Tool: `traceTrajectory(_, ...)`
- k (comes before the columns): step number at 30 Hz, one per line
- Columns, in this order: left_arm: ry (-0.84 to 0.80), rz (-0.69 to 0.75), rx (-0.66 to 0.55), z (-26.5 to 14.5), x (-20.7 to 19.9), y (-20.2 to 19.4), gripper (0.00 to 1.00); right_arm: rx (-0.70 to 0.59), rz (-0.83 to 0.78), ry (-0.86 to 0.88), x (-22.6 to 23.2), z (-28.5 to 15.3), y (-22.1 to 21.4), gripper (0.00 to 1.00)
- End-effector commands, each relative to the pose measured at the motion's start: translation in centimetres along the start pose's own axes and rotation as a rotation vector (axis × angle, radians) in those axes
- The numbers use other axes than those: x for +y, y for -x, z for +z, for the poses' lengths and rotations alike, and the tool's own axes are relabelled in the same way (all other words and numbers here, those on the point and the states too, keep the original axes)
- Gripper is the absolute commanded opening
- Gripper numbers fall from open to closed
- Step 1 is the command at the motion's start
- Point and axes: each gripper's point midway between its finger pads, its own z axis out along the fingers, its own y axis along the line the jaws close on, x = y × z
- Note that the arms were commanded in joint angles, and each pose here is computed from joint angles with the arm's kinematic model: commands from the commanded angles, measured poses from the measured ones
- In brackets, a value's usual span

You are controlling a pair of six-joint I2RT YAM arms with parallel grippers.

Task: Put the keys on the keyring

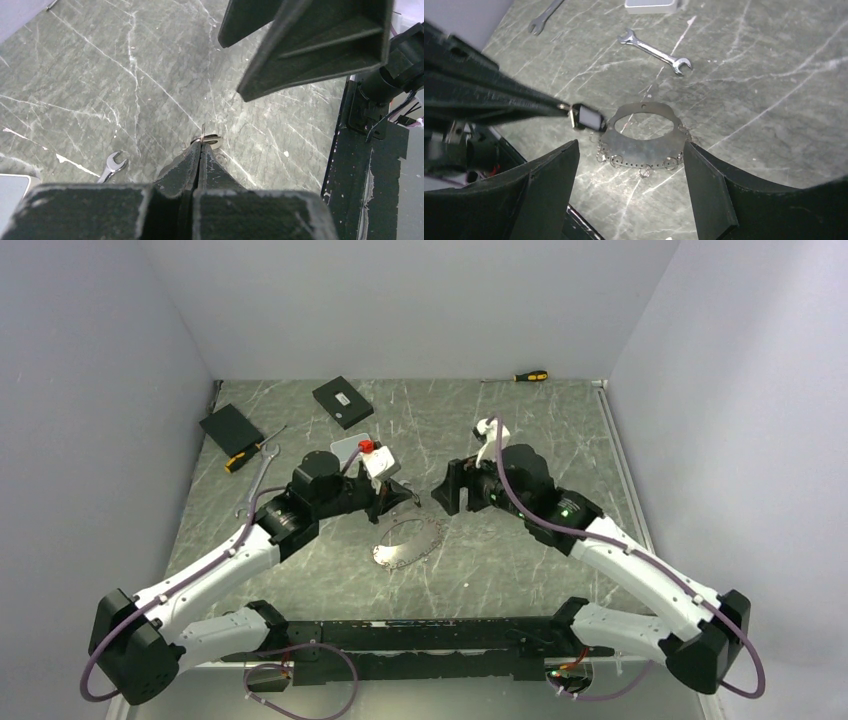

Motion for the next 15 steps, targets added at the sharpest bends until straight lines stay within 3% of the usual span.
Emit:
traceTrajectory(1,-0.022,0.034,-0.057,-0.7,-0.6,2.9,0.0,-0.131,-0.21,0.209,2.9,-1.6,1.6,0.8)
traceTrajectory(7,-0.116,-0.01,-0.042,-0.6,-2.3,3.1,0.0,-0.311,-0.464,0.516,6.2,-5.0,-0.5,0.76)
traceTrajectory(10,-0.169,-0.009,-0.057,-0.8,-3.3,3.6,0.0,-0.354,-0.492,0.554,6.6,-5.8,-0.8,0.73)
traceTrajectory(15,-0.245,-0.028,-0.078,-1.0,-4.6,4.6,0.0,-0.394,-0.54,0.553,6.8,-6.0,-0.1,0.59)
